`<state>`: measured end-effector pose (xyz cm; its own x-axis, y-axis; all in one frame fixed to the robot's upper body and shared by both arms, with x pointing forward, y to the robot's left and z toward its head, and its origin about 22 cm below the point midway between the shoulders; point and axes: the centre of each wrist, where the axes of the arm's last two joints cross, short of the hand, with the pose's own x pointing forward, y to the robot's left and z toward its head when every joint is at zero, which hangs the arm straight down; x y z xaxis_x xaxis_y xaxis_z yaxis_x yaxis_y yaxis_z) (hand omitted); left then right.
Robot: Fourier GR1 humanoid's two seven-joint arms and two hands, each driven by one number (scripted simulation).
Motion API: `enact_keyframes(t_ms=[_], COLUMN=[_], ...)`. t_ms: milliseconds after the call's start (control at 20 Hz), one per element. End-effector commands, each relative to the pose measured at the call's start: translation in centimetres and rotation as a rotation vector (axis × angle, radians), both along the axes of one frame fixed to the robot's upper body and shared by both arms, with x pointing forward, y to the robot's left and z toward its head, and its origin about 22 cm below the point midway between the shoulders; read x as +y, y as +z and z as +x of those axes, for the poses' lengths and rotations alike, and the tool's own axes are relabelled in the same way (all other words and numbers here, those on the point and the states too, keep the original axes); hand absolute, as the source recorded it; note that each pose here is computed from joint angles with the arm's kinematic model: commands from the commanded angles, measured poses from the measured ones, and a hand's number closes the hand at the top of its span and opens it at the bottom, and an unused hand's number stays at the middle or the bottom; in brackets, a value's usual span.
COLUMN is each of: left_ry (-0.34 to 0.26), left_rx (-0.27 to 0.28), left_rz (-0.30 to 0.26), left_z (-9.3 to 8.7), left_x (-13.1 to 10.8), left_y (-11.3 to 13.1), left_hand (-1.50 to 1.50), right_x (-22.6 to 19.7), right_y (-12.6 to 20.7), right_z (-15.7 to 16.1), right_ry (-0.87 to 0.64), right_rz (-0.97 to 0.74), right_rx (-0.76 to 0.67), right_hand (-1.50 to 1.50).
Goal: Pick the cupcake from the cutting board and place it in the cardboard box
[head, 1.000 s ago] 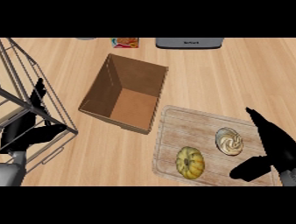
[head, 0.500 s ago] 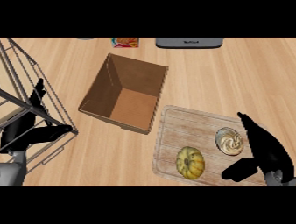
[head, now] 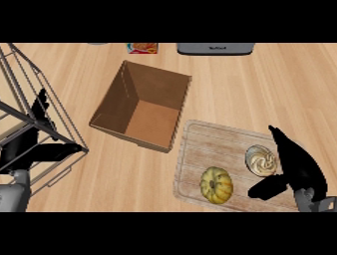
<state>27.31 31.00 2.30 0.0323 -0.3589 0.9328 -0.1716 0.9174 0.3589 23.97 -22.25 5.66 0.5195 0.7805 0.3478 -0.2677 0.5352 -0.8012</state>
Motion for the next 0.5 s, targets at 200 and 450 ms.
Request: enact_keyframes(t_ms=[200, 450], left_ry=[-0.036, -0.051], left_rx=[0.125, 0.11], left_rz=[-0.014, -0.005], left_z=[-3.3, -2.8], left_x=[-0.9, -2.4], left_y=[-1.9, -1.2], left_hand=[0.0, 0.0], right_x=[0.1, 0.3], right_y=[-0.5, -1.0], right_z=[2.0, 0.7], right_ry=[-0.024, 0.011], right_rz=[0.009, -0.008], right_rx=[0.018, 0.032], right_hand=[-1.5, -1.5])
